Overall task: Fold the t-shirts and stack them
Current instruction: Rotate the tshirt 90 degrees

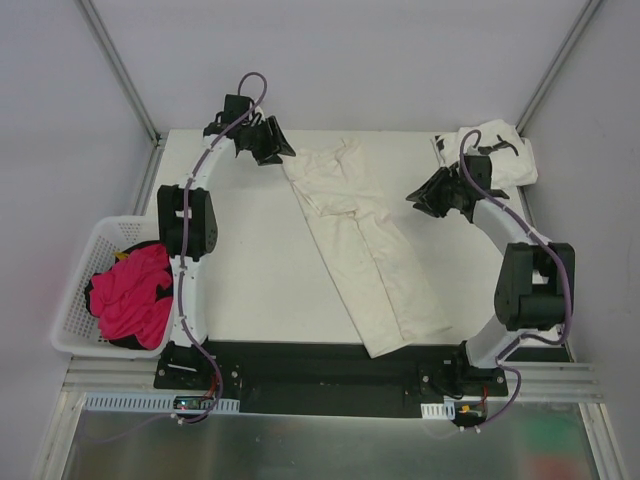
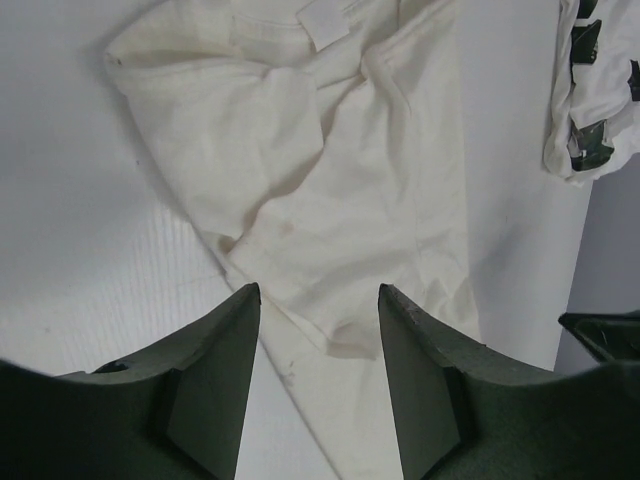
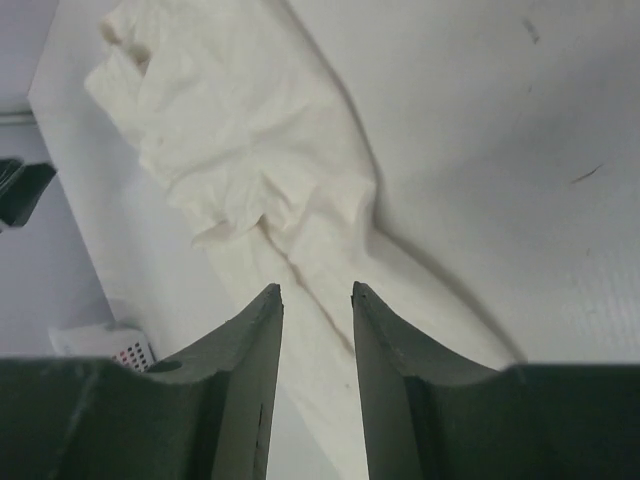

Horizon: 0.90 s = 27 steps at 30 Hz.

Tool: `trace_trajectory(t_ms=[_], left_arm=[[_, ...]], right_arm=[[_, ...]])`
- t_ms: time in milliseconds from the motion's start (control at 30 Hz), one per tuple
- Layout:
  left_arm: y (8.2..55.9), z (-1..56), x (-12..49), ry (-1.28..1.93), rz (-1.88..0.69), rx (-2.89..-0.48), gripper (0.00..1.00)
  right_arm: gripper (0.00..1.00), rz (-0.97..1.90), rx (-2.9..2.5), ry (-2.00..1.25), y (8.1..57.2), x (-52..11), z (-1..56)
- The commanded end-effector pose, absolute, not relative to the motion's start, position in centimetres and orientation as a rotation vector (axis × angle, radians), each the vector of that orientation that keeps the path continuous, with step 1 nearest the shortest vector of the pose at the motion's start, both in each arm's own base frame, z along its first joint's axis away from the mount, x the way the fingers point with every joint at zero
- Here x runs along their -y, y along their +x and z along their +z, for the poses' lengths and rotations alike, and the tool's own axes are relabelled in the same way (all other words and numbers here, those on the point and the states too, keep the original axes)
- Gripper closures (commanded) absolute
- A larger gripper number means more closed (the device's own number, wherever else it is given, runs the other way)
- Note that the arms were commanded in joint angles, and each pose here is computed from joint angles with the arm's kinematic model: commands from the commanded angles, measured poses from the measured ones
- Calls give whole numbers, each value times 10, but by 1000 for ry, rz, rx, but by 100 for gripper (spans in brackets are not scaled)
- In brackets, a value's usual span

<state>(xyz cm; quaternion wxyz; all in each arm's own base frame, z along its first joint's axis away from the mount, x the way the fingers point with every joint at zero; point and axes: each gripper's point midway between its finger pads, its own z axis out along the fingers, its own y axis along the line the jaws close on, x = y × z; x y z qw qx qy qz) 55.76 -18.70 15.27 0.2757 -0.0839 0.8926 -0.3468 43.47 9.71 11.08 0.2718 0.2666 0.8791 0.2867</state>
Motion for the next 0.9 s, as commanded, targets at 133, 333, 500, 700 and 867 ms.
trace_trajectory(t_ms=[133,333,500,700,867], left_arm=[[558,104,202,-468,-1061,-2468,51],[556,82,203,-546,-1033,-2478,51],[565,78,208,-564,-1053,-2459,51],[579,72,213,-593,-1071,-2434,51],[585,69,214,-615,-1071,-2421,51]], right_arm=[[63,927,-2223,587,398,-113,181],[63,959,-2228,536,382,-114,196],[63,988,-2259,525,356,-119,189],[63,998,-2254,518,330,-120,202],[62,953,-2419,440,304,-129,176]])
